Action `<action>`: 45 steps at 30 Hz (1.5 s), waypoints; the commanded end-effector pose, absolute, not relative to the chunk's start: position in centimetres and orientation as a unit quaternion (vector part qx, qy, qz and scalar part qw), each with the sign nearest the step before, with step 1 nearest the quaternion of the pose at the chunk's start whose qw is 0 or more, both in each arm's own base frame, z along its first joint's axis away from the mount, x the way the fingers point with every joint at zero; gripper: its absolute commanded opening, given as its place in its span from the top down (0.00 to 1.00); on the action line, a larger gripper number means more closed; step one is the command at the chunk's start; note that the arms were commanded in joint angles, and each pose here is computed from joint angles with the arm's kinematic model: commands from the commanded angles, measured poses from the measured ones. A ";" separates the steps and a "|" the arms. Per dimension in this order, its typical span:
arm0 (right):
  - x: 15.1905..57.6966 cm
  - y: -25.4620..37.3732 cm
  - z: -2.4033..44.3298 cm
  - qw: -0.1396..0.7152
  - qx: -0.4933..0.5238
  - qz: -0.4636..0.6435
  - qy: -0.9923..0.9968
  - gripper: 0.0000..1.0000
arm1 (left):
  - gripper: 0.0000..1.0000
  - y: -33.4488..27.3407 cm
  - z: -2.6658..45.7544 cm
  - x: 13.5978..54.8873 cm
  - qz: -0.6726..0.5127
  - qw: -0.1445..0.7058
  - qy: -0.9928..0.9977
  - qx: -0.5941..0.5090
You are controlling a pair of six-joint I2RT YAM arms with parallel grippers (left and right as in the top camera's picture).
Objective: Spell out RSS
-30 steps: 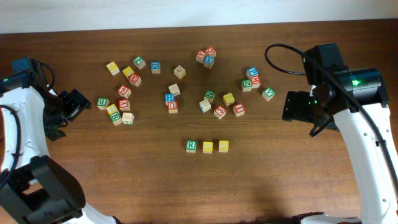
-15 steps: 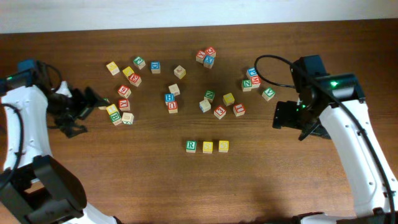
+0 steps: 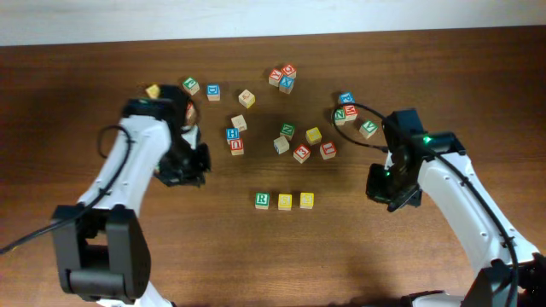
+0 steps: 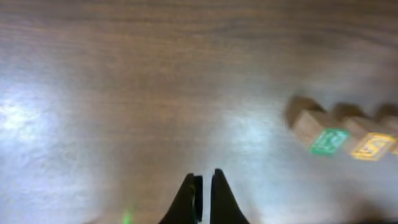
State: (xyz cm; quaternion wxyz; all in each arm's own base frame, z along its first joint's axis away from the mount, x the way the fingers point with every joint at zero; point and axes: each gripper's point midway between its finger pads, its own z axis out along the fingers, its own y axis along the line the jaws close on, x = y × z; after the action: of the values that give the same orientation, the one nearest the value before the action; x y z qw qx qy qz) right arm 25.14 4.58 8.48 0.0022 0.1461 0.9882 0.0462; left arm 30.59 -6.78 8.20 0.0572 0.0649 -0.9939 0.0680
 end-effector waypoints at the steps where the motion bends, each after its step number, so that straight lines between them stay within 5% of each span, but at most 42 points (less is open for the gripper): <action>1: 24.8 6.3 7.3 -0.002 0.132 0.076 0.988 0.93 | 1.00 -7.5 6.0 29.3 0.020 0.051 -0.995 0.084; 13: 25.4 9.7 5.7 0.043 0.106 0.062 0.992 0.96 | 1.00 -13.2 2.0 28.8 0.043 0.003 -0.999 -0.005; 34: 26.4 10.2 5.8 0.063 0.060 0.072 0.994 0.96 | 1.00 -13.6 1.2 28.0 0.053 0.011 -0.999 -0.007; 45: 25.9 11.8 3.1 0.010 0.035 0.102 0.994 0.96 | 1.00 -14.3 0.5 28.1 0.072 0.003 -0.997 0.005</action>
State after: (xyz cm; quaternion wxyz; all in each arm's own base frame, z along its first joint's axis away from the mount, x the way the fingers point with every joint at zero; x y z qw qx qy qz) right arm 26.36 11.25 4.27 0.0310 0.0448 0.9940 0.0953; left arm 28.11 -13.78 0.10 0.0077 0.0002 -0.9982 0.0600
